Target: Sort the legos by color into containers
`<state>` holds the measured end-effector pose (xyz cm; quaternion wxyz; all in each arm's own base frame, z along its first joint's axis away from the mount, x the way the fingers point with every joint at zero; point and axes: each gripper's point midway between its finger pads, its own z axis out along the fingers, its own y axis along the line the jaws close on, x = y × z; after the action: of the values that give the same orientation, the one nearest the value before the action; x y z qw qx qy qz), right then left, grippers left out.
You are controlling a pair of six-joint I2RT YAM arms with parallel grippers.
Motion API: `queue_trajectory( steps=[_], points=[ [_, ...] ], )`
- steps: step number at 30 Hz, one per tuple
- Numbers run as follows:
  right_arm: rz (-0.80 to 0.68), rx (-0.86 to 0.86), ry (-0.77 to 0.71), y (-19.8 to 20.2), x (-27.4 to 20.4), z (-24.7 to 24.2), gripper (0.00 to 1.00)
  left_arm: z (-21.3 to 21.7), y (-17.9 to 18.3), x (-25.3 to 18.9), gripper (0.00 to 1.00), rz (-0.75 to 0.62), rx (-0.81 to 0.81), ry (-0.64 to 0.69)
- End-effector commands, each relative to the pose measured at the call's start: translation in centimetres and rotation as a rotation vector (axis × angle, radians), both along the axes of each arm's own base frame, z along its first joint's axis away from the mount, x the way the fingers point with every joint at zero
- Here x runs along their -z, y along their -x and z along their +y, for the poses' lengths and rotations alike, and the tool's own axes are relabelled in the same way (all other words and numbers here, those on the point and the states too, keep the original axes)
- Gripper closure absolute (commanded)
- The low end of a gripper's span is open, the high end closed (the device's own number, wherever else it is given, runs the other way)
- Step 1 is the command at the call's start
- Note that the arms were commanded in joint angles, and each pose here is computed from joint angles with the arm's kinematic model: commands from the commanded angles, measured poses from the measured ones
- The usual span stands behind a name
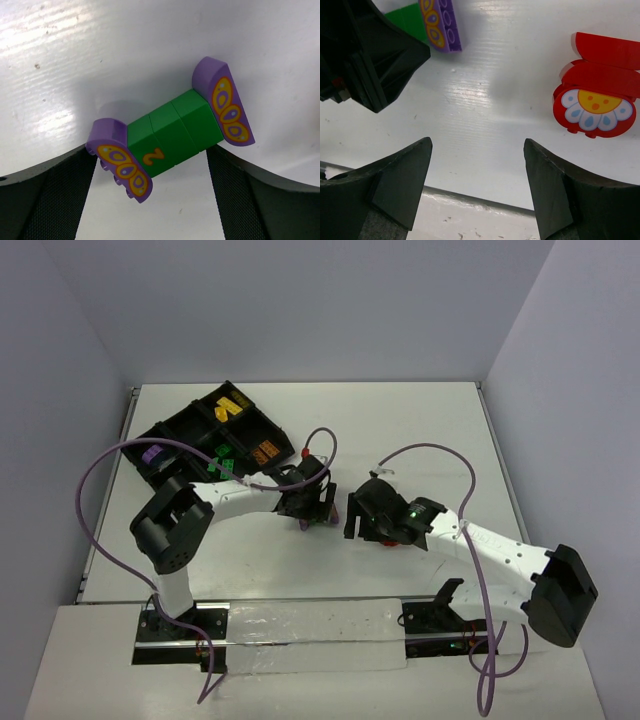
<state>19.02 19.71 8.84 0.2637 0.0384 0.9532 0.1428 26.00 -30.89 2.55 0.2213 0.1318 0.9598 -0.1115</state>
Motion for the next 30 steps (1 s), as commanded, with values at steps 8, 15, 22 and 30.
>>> queue_trajectory(
  steps=[8,15,22,30],
  points=[
    [-0.025,-0.156,0.069,-1.6,0.7,1.7,0.23,0.8,0.4,-0.9,0.21,-0.015,-0.025,-0.016],
    [-0.117,-0.33,0.07,-3.8,0.7,4.3,0.25,0.9,0.3,-0.7,0.3,-0.028,-0.029,-0.007],
    [-0.2,-0.31,0.07,-6.0,1.6,5.2,0.25,1.2,0.3,-1.0,0.47,-0.046,-0.037,0.003],
    [-0.294,-0.281,0.032,-6.0,1.7,4.2,0.26,0.7,0.0,-1.3,0.72,-0.058,-0.049,0.031]
  ],
)
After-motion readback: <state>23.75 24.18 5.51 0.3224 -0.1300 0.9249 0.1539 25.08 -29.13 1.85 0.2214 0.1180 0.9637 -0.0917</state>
